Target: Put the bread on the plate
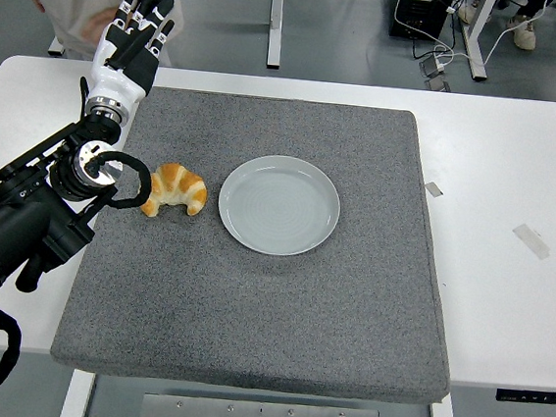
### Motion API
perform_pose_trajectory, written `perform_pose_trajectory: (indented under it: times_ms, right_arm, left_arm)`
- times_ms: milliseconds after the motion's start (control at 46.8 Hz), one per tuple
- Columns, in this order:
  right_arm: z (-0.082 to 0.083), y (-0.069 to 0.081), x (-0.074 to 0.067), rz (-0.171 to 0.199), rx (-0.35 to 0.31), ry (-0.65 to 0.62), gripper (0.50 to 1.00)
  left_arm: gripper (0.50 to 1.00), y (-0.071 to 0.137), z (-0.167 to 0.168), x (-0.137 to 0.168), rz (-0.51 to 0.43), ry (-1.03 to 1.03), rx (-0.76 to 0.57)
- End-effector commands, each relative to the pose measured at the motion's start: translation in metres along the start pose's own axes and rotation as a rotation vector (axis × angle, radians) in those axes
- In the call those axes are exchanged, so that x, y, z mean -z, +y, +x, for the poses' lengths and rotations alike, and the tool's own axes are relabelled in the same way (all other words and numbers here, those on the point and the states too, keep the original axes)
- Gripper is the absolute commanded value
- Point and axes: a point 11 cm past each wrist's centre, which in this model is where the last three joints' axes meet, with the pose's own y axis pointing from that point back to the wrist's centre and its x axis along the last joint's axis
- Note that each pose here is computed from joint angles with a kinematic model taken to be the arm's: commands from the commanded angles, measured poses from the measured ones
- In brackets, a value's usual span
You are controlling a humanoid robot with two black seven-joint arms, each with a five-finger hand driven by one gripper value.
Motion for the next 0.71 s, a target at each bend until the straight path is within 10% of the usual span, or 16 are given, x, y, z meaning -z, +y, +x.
perform_pose_trajectory:
  times_ms: [0,684]
  right_arm:
    - [0.000,0.000,0.000,0.000,0.000,0.000,1.000]
    - [-0.001,0.000,0.000,0.000,0.003,-0.001,1.000]
  left_arm:
    - [0.995,0.000,0.000,-0.001,-0.002,-0.004,0.002]
    - [0.993,-0.011,-0.005,-0.038,-0.017,-0.353,0.138]
